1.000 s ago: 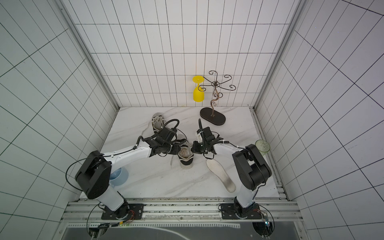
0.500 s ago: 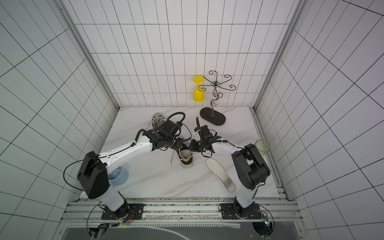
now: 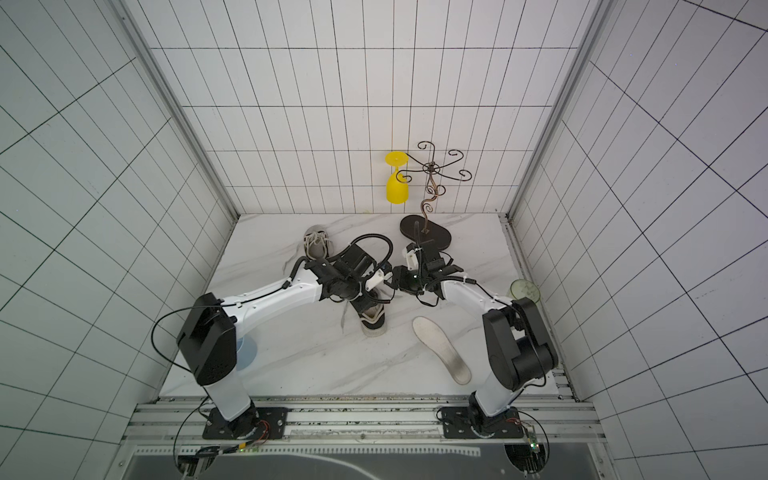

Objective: Insert the insole into the shoe
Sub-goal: Adjust the shoe at the center of the board.

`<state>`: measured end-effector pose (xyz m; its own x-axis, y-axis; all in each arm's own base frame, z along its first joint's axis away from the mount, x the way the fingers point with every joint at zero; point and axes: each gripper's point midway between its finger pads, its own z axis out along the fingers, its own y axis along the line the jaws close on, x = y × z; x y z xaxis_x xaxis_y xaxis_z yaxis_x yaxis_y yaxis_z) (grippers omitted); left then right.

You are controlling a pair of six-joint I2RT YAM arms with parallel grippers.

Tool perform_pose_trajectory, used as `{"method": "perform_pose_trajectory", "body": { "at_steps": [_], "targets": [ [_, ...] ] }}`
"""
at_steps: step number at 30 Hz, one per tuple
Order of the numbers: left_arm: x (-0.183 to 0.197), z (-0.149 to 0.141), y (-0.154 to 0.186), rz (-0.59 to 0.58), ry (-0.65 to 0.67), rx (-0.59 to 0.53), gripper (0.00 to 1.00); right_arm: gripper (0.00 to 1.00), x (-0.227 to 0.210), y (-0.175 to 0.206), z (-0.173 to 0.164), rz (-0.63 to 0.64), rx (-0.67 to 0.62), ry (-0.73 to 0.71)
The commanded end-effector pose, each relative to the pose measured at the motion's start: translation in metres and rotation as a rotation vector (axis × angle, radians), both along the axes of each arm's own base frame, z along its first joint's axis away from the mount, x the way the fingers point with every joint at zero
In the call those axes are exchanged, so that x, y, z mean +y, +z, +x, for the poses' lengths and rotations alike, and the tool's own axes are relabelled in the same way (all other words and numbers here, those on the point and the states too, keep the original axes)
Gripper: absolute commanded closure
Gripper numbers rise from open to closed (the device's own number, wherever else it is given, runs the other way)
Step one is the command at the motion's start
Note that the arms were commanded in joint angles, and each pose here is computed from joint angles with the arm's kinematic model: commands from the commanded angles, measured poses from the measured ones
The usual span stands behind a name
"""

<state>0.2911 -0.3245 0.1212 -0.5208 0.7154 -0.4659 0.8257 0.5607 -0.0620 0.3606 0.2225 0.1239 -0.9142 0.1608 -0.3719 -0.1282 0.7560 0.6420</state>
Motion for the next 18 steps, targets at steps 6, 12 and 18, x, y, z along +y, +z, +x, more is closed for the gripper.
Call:
{"method": "perform_pose_trajectory", "body": {
  "at_steps": [6, 12, 18],
  "targets": [
    [0.014, 0.016, -0.014, 0.171, -0.053, -0.067, 0.60, 0.45, -0.053, 0.000, -0.007, -0.018, 0.068, -0.123],
    [0.011, 0.026, -0.028, 0.241, -0.049, -0.103, 0.59, 0.45, -0.053, 0.008, -0.003, -0.001, 0.055, -0.126],
    [0.008, 0.042, -0.045, 0.289, -0.037, -0.153, 0.58, 0.45, -0.051, 0.011, -0.004, 0.011, 0.055, -0.117]
  ]
}}
